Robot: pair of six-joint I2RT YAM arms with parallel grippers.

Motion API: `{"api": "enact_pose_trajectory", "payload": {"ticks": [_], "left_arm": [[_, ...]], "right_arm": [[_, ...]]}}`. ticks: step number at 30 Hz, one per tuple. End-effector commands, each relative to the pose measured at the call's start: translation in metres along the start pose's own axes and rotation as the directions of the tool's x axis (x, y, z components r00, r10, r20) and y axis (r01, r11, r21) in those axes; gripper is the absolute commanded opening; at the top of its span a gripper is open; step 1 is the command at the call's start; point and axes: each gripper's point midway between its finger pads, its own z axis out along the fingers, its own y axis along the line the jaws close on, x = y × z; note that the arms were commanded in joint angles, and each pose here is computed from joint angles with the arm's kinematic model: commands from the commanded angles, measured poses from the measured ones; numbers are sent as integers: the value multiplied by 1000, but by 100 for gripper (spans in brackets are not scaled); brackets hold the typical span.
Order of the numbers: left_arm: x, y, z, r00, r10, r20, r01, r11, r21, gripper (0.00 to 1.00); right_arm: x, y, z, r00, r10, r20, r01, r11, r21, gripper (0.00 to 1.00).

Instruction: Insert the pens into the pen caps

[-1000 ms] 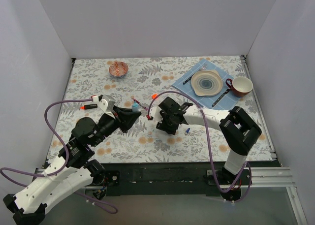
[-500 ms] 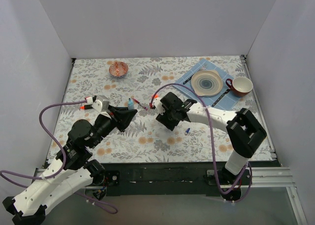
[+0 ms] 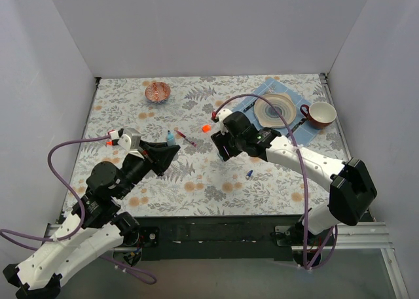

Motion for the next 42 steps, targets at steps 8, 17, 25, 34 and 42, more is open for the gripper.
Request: {"api": "enact_pose_trajectory", "payload": {"ticks": [8,17,25,34,42], "left_arm": [[-2,5,-2,1000,2,16,-1,1000,-23,5],[1,4,1,1000,2,-1,-3,1000,-21,4],[7,4,4,1000,5,-31,-5,1000,-20,4],[8,5,5,999,4,-34,-4,1000,-26,4],[8,5,5,999,4,-36,-4,1000,-23,4]], "right_arm": [[-28,-16,33,997,71,30,-73,995,62,66],[-10,-19,74,993,31,-118,-25,998,50,61],[16,-20,96,976,47,-214,-42,999,30,50],[38,-14,109,960,56,-273,-59,998,-2,48],[54,-17,116,943,79,-323,-73,997,31,42]]}}
